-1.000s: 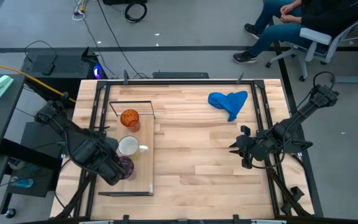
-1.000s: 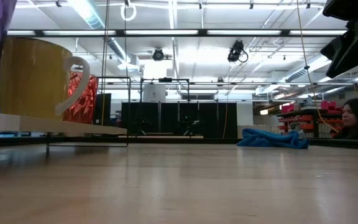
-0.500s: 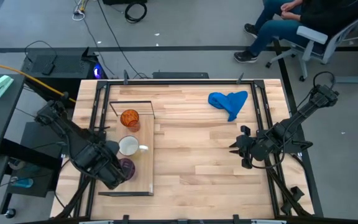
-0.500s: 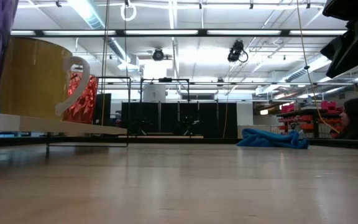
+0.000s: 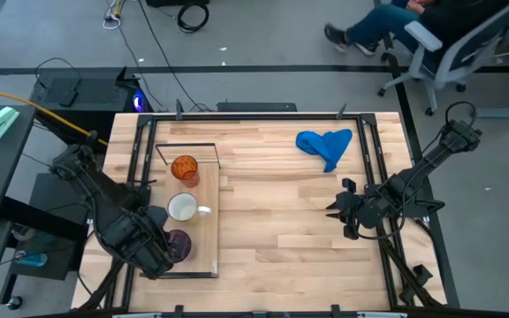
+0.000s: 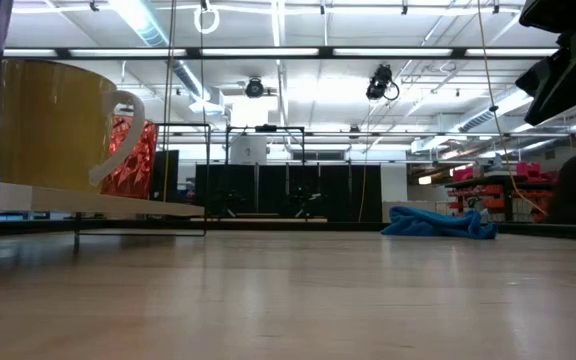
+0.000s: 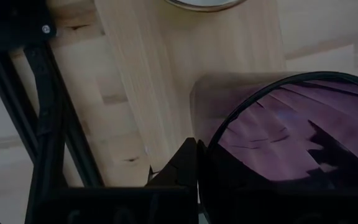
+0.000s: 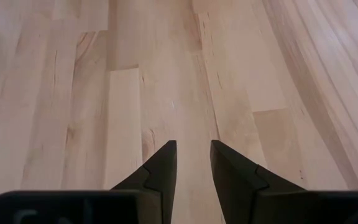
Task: Stack small to large cups/mugs on shelf
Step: Put the violet cup on the shelf
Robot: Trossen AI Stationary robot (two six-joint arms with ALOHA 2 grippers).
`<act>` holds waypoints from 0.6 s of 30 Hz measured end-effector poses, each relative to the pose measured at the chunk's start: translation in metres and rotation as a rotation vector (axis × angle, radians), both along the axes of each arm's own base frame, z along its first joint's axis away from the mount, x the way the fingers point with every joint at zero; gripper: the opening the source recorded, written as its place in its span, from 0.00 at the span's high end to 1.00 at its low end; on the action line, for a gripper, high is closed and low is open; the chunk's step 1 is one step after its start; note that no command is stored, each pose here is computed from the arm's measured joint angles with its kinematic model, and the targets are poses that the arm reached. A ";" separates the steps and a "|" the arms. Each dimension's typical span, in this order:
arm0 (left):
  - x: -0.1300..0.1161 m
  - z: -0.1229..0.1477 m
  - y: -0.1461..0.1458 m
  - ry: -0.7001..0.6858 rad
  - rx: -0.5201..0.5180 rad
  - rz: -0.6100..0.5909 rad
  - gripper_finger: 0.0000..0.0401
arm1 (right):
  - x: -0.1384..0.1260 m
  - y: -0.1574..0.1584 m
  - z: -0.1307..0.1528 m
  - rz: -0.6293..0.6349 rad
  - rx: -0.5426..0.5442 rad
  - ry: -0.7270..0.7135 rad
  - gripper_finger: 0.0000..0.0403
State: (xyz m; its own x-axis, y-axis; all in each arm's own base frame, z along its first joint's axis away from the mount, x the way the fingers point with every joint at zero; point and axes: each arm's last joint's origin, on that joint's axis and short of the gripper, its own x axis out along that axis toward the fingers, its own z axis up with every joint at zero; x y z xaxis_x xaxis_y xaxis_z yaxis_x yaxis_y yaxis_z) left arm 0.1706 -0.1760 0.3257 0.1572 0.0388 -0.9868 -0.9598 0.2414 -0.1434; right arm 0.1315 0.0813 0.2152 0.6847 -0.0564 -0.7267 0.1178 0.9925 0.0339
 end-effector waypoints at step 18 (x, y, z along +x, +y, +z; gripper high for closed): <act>0.001 -0.002 -0.003 0.001 0.003 0.015 0.97 | 0.000 0.000 0.000 0.000 0.000 0.000 0.74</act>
State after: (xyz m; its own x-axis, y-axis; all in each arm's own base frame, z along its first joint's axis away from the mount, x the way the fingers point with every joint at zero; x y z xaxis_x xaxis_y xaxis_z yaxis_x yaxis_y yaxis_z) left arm 0.1715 -0.1790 0.3234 0.1560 0.0439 -0.9868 -0.9634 0.2274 -0.1421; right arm 0.1315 0.0812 0.2152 0.6843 -0.0566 -0.7270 0.1180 0.9924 0.0339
